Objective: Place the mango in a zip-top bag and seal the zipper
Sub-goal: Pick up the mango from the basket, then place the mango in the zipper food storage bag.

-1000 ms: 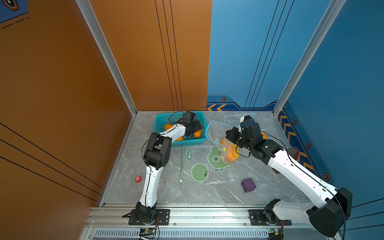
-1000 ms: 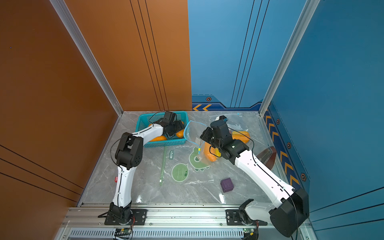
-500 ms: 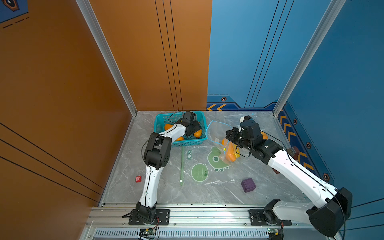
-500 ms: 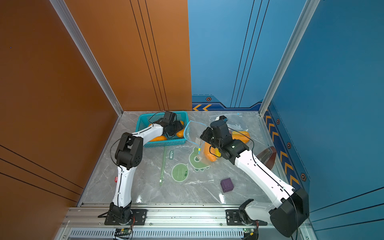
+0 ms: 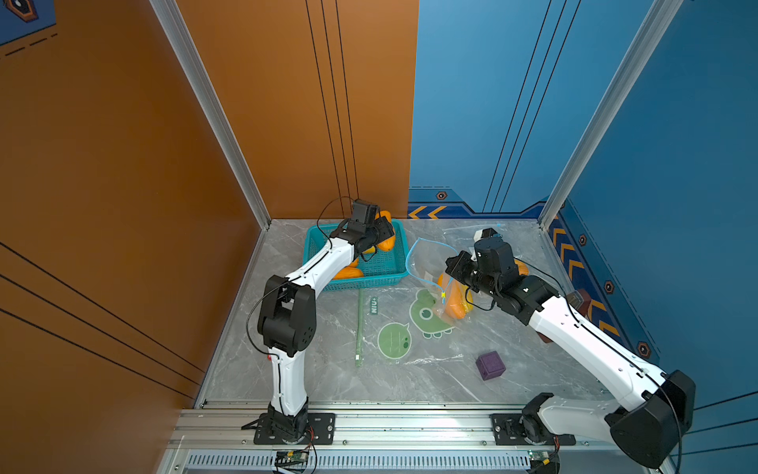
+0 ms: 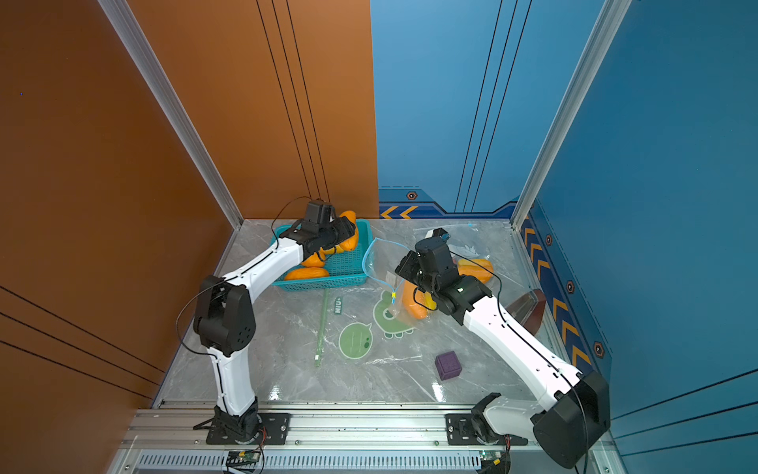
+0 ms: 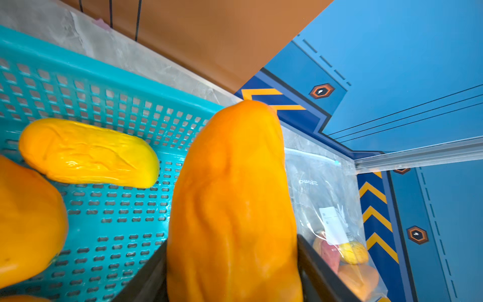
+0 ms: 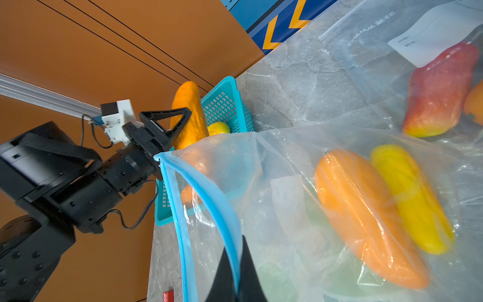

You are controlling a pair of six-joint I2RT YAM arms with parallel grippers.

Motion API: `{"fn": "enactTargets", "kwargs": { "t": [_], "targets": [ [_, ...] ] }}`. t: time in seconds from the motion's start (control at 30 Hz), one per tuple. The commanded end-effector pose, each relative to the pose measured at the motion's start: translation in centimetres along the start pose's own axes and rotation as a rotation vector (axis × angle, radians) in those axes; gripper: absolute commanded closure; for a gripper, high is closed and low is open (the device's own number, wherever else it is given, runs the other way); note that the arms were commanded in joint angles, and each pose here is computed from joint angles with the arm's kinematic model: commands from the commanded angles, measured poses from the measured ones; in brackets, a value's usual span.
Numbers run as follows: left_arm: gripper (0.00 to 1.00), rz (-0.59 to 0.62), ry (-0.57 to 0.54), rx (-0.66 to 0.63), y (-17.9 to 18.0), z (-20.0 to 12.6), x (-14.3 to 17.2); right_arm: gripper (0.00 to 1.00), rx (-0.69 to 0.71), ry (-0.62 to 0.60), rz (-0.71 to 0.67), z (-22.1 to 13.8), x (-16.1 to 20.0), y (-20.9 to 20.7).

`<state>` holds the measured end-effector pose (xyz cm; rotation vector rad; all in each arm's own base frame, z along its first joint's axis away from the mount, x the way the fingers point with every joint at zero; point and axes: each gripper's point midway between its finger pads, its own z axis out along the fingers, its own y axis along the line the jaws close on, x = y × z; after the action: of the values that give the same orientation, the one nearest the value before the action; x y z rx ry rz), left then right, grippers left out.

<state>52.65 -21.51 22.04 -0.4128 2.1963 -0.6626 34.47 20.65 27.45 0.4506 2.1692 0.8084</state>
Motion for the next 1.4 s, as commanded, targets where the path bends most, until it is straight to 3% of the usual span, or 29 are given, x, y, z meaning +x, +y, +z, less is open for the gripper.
{"fn": "enactTargets", "kwargs": {
  "t": [0.0,0.4,0.63,1.13,1.37],
  "targets": [
    [0.67,0.063,-0.047,-0.002,-1.1,-2.6,-0.4,1.0,0.036,-0.008,-0.023,-0.2,0.1,-0.9],
    [0.68,0.147,-0.181,0.093,-4.9,-11.7,-0.1,1.0,0.046,-0.011,-0.03,-0.1,0.0,-1.2],
    [0.72,0.1,-0.295,0.282,-6.8,-15.5,1.0,1.0,0.042,-0.012,-0.029,0.0,0.0,-1.1],
    [0.72,0.156,-0.529,0.533,-11.8,-19.3,4.1,1.0,0.034,-0.02,-0.02,-0.3,-0.1,-1.0],
    [0.71,0.148,-0.532,0.598,-13.6,-19.0,5.5,1.0,0.022,-0.028,-0.009,-0.4,-0.3,-0.8]
  ]
}}
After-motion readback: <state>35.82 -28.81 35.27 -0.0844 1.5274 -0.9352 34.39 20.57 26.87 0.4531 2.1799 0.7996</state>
